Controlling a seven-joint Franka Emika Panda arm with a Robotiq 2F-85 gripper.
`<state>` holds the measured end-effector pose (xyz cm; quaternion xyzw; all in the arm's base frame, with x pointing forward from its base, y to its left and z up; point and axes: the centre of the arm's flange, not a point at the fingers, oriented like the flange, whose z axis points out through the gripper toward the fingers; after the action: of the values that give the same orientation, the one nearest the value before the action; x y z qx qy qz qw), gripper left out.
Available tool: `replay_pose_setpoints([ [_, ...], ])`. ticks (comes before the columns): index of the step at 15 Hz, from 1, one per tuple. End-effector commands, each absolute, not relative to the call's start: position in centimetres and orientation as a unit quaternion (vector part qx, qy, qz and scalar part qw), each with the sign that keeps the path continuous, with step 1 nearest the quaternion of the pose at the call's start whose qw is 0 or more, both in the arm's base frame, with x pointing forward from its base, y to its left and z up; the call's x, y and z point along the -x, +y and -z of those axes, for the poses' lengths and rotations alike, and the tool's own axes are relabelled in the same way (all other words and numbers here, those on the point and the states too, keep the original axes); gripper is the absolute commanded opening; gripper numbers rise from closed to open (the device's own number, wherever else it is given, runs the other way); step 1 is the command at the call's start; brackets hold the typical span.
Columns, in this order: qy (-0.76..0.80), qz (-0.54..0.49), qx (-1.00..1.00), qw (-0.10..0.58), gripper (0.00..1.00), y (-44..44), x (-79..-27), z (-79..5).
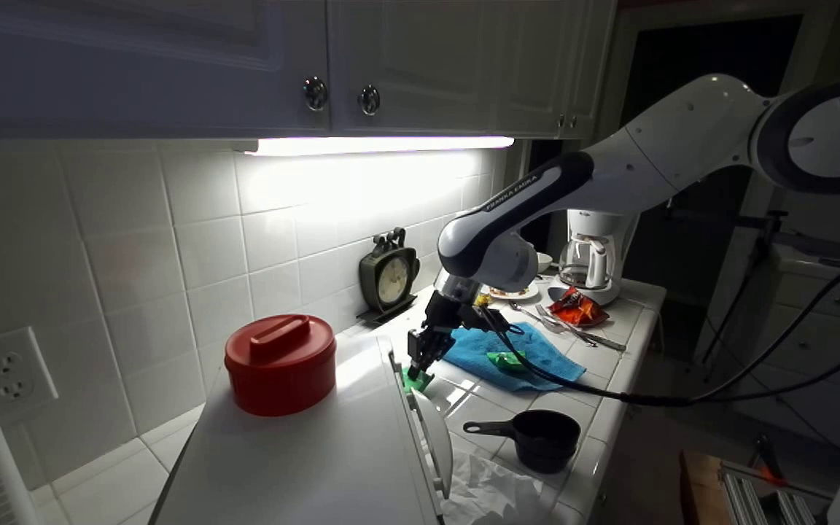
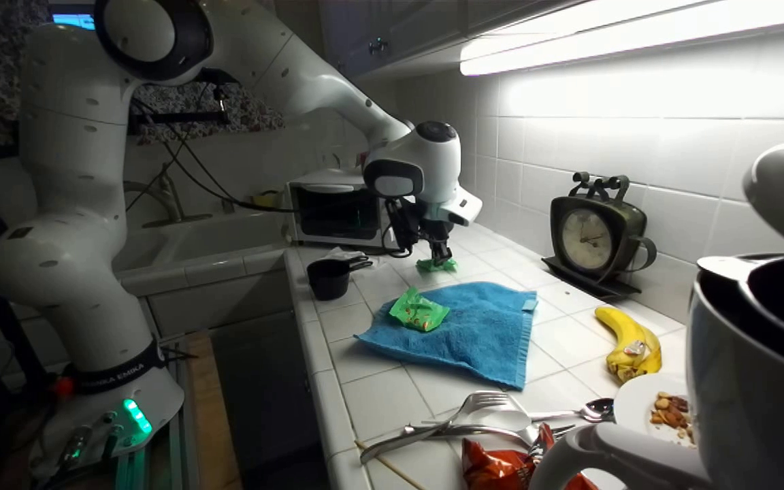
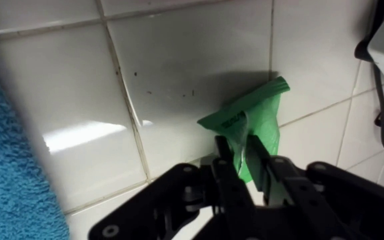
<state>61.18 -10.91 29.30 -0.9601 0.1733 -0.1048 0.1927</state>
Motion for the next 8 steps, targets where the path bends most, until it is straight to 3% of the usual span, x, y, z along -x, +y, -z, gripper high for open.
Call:
replay_pose_setpoints([
  [1,0.181,0.105,0.956,0.208,0.01,-11.6,-61.7,-28.9],
  [8,0.175,0.125,0.963,0.161,0.06,-14.7,-58.9,-33.7],
])
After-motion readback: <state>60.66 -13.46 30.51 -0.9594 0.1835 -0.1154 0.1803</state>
